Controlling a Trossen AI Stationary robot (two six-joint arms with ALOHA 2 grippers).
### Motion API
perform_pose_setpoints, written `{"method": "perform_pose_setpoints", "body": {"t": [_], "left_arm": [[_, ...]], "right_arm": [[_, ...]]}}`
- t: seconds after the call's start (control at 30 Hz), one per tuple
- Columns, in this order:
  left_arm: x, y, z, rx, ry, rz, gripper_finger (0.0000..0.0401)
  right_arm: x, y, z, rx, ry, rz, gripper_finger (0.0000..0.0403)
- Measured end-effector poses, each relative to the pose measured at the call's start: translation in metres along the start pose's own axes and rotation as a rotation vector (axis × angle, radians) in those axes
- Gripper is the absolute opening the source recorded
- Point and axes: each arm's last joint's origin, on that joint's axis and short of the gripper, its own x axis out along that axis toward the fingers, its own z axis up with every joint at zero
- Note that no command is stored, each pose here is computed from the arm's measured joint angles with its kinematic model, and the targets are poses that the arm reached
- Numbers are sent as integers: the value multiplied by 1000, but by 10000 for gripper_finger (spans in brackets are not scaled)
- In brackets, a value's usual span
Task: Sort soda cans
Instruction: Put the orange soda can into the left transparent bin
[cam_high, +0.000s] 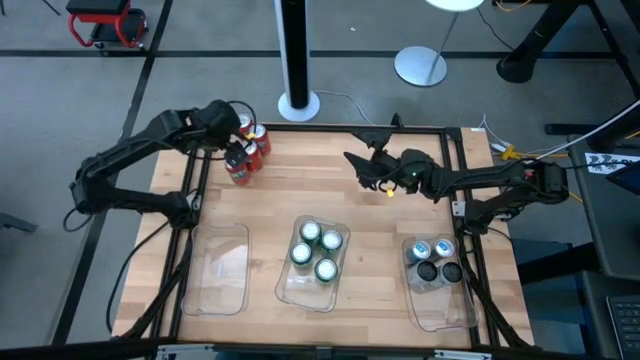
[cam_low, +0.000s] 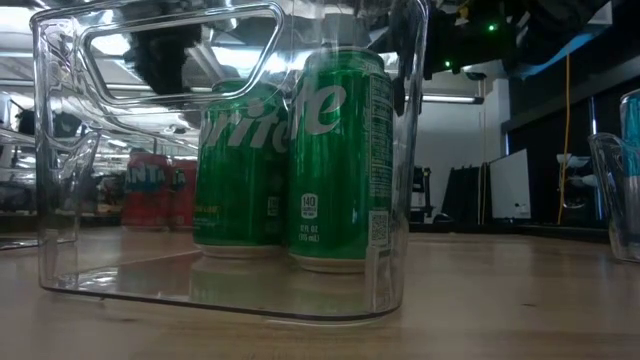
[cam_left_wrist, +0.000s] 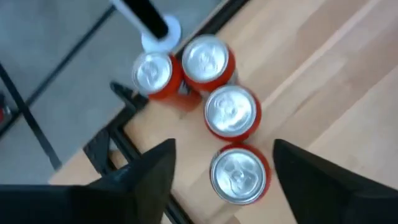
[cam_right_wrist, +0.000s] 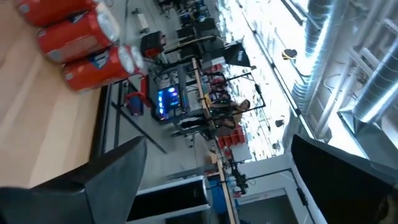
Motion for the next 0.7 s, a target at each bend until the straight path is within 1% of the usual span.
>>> {"method": "perform_pose_setpoints", "body": {"t": [0.07,0.13,0.2,0.3,0.43,0.5,0.7], "left_arm": [[10,1,2,-25,58,-19,280],[20,2,2,-49,139,-57,295],[28,2,2,-72,215,-89,304],[36,2,0,-76,301,-80,307],[44,2,-1,-78,327,-43,308],[47,1,-1,-77,321,-40,308],[62,-4,-14,-54,376,-44,308]], "right_arm": [[0,-2,1,12,-5,-18,399],[0,-3,1,15,-8,-26,399],[0,-3,1,15,-8,-25,399],[0,-2,0,11,-4,-17,399],[0,-1,0,10,5,-16,399],[0,0,0,4,9,-5,399],[0,1,0,1,12,2,399]]}}
